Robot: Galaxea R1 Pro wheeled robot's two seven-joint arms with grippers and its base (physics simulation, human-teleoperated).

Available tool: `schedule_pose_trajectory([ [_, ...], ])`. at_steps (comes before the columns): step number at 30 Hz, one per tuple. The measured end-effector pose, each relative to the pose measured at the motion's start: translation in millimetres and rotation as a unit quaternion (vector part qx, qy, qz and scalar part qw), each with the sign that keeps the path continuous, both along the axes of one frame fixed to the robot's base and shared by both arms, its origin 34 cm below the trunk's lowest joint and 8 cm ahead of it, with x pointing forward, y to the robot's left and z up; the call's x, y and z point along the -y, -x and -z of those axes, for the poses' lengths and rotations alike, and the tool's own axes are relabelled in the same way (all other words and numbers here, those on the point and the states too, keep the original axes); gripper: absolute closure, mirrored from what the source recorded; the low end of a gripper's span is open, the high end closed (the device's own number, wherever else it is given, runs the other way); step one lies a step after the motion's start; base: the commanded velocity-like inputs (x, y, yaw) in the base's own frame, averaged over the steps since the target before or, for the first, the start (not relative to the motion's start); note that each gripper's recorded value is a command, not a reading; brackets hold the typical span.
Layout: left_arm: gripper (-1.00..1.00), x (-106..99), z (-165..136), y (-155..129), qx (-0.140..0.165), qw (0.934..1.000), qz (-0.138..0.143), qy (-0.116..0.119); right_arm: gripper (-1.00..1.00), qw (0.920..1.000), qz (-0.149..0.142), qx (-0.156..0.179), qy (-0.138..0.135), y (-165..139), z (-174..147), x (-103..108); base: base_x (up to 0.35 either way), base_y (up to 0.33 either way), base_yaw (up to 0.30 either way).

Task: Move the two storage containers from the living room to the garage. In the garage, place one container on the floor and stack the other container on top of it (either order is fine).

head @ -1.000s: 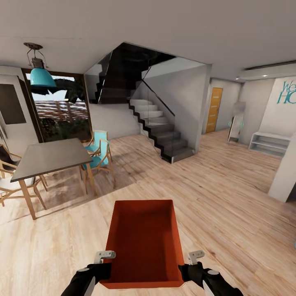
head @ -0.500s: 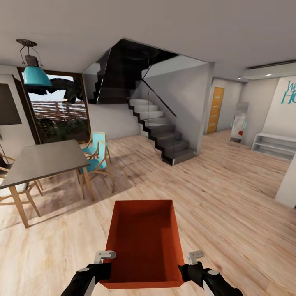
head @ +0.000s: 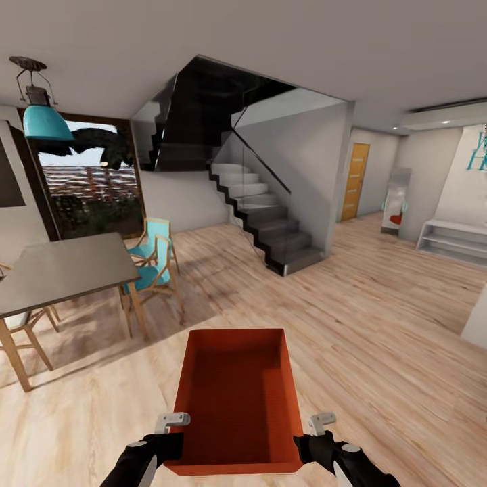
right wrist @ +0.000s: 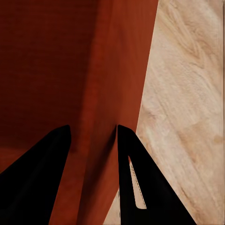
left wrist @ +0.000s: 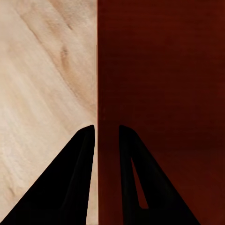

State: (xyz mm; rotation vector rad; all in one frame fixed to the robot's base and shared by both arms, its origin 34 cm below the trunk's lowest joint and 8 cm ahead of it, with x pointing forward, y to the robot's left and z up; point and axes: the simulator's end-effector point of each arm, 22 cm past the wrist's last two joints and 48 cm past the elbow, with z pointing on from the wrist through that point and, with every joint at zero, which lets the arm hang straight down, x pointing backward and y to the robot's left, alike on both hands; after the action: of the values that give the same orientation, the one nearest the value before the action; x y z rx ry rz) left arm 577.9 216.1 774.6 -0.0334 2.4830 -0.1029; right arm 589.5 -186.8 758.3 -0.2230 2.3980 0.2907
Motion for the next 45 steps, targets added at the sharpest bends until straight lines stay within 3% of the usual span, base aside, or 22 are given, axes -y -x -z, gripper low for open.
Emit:
schedule_pose_trajectory([
  [45,1.00,0.5,-1.2,-0.6,0.001,1.0000,0.000,0.000,1.00,1.0000,-0.001,0.002,0.001,-0.8,-1.3,0.5,0.327,0.000,-0.292],
])
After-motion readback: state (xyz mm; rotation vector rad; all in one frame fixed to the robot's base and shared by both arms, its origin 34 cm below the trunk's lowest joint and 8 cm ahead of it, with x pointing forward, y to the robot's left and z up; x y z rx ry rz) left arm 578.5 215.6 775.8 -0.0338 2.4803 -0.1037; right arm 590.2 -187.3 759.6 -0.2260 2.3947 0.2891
